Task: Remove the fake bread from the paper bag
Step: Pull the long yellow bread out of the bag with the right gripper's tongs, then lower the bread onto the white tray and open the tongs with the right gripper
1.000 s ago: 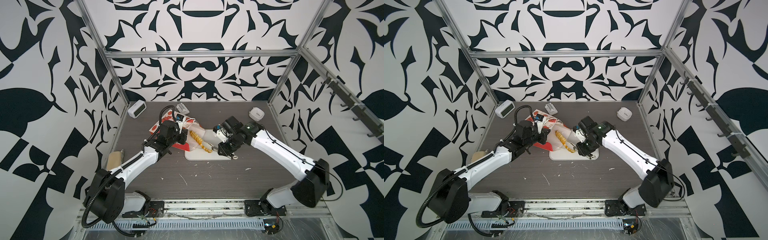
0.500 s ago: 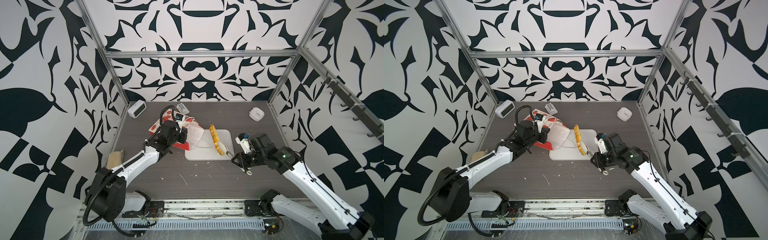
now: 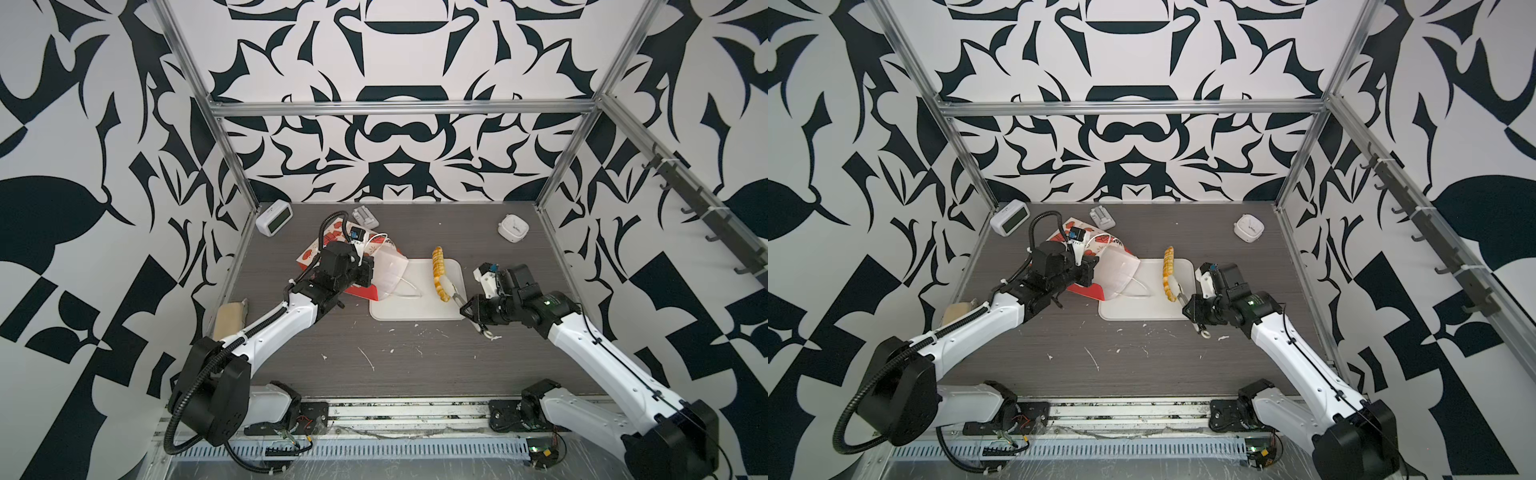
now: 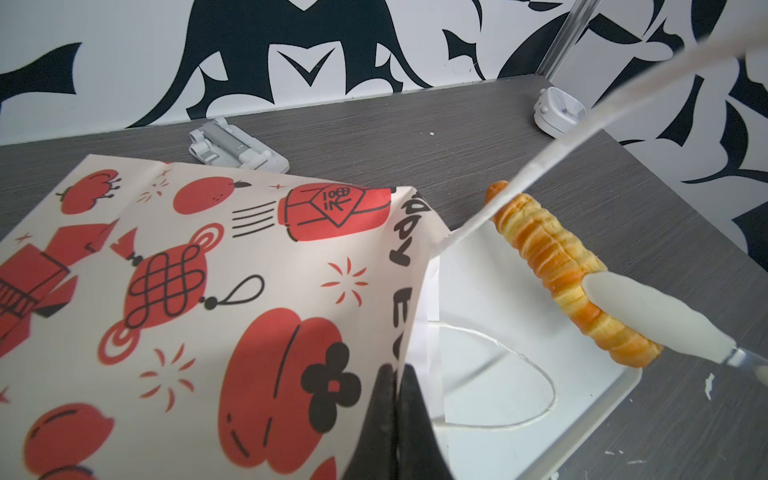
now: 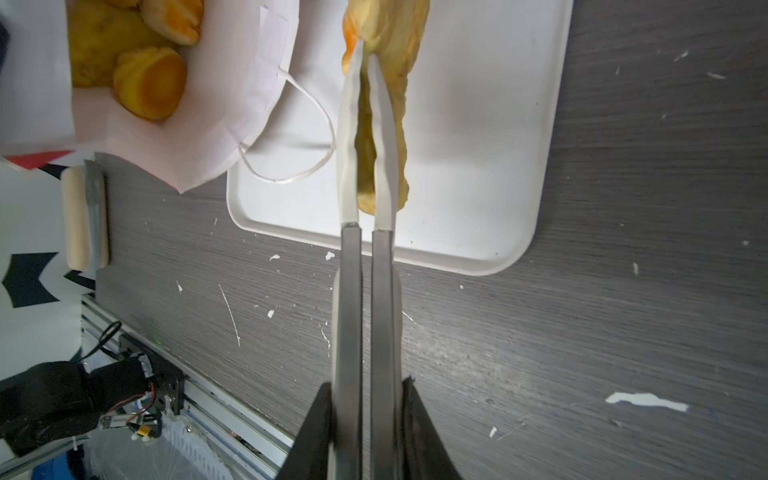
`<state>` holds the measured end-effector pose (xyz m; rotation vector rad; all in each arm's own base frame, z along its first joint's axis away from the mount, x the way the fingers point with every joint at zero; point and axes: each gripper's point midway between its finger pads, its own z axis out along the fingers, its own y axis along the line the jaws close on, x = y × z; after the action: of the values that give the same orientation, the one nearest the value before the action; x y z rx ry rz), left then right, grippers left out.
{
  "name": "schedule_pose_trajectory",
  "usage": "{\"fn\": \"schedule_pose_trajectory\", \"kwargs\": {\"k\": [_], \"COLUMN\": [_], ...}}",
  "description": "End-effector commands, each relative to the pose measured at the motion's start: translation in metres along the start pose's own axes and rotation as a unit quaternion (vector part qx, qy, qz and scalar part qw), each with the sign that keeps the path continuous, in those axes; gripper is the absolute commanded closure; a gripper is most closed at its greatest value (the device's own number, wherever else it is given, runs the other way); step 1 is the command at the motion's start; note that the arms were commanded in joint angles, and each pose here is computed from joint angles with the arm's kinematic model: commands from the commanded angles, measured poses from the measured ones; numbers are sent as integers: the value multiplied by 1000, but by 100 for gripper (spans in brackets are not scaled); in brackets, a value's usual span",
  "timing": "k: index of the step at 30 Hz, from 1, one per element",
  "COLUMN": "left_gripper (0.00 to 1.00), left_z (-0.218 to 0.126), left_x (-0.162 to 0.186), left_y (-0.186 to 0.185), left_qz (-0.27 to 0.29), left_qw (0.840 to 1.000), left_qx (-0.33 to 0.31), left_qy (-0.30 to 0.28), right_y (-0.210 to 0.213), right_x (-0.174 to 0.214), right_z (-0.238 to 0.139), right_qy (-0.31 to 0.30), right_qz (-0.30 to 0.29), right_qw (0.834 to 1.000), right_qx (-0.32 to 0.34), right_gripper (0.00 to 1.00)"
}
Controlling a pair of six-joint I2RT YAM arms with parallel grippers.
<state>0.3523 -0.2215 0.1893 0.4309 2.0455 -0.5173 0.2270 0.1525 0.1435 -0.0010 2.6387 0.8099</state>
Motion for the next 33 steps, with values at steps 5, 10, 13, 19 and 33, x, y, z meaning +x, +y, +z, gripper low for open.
{"fn": "schedule_pose_trajectory", "kwargs": {"k": [5, 10, 13, 19, 33], "left_gripper": [95, 95, 95, 95, 95], "left_z": [-2, 2, 3, 5, 5], "left_x": [0, 1, 1, 3, 8], "left_y": [-1, -2, -2, -2, -1], "left_qz": [-9, -12, -14, -15, -18], "left_qw": [1000, 1000, 1000, 1000, 1000], "left_qx": [2, 5, 7, 9, 8], "left_qy": [-4, -2, -2, 1, 6], "right_y": [9, -1, -11, -32, -43], "right_x": [0, 15, 20, 25, 20], "right_z": [4, 10, 13, 11, -20], "right_qy": [-10, 9, 15, 13, -16], "right_qz": [14, 34, 46, 57, 40], "right_qw": [998, 998, 998, 998, 996], "right_qx": [-58, -53, -35, 16, 78], "right_gripper": [77, 76, 74, 63, 59]}}
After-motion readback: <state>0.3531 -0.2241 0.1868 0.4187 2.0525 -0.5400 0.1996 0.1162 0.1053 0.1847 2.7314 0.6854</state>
